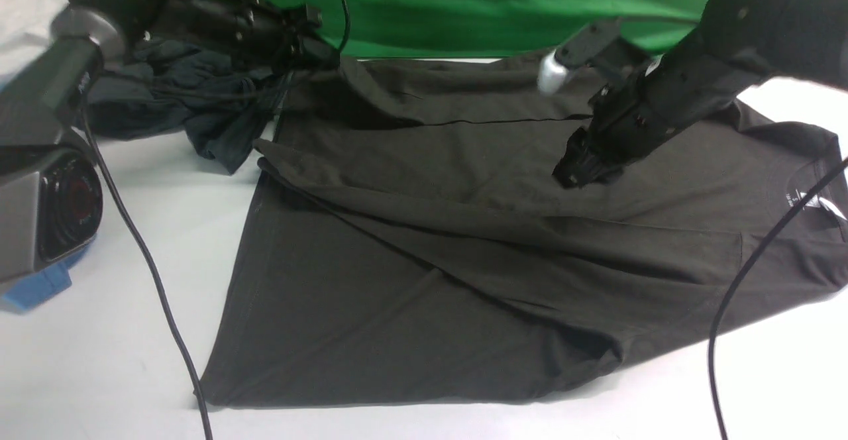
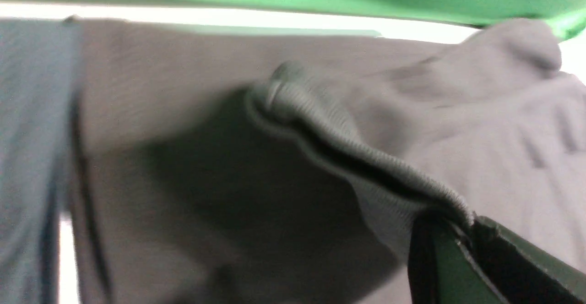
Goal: Fold a long-sleeved shirt on a white desktop.
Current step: 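Fold the left side of the dark shirt inward over its body with the left gripper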
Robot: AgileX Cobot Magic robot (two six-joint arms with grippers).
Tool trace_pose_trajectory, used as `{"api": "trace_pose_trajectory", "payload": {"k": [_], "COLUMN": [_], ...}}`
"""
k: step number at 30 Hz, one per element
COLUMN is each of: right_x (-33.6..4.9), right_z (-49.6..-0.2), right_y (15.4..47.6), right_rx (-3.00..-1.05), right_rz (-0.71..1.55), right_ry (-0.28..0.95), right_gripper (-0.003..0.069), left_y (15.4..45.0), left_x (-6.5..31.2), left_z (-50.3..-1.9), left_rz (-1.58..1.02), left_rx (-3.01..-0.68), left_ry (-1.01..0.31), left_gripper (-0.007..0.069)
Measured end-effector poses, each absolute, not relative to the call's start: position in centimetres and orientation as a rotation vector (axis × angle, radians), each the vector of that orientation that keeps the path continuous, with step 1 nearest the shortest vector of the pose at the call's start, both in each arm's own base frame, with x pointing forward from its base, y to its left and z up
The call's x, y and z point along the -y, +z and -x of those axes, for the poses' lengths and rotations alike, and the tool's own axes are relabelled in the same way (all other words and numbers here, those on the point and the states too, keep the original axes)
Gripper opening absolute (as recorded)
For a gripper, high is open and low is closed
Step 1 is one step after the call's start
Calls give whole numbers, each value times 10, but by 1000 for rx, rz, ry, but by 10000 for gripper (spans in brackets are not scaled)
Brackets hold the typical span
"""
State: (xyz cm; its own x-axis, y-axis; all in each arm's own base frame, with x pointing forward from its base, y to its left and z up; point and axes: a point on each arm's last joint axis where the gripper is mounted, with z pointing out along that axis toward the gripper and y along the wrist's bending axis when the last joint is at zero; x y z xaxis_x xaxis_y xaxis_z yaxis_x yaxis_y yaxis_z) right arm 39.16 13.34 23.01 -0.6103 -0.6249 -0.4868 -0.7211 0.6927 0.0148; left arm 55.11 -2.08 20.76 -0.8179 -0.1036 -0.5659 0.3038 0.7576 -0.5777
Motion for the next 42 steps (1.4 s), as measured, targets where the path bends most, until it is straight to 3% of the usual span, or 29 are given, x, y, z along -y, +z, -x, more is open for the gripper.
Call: {"api": "trace_pose_trajectory", "payload": {"k": [4,8,11,15,18,27,37,41,42], "right_x": [-120,-98,-82,-76,-75,-74,-73,-73,-73], "right_z": [-388,-386,-386,-386,-382,-375,-374,-374,-374], "right_y": [257,279,286,285,276,254,251,251,251], "right_rx": [-2450,-2458,-2466,-2483,-2516,-2568,-2569,-2568,-2569], "right_rz": [900,725,642,618,616,612,609,609,609], "right_ry": [226,208,193,186,194,198,195,194,194], "right_gripper": [283,283,283,283,283,283,283,283,283], "left_y": [246,281,311,328,330,299,348,340,324], "left_x": [21,17,17,23,30,37,34,32,31], "left_z": [-537,-523,-511,-497,-482,-452,-424,-420,-418], "left_rz": [-201,-213,-209,-228,-251,-244,-221,-216,-205], "left_rx": [-2392,-2412,-2388,-2391,-2448,-2659,-2582,-2617,-2670], "left_ry": [-891,-769,-729,-712,-673,-596,-531,-513,-509], "left_gripper": [38,38,38,38,38,38,38,38,38]}}
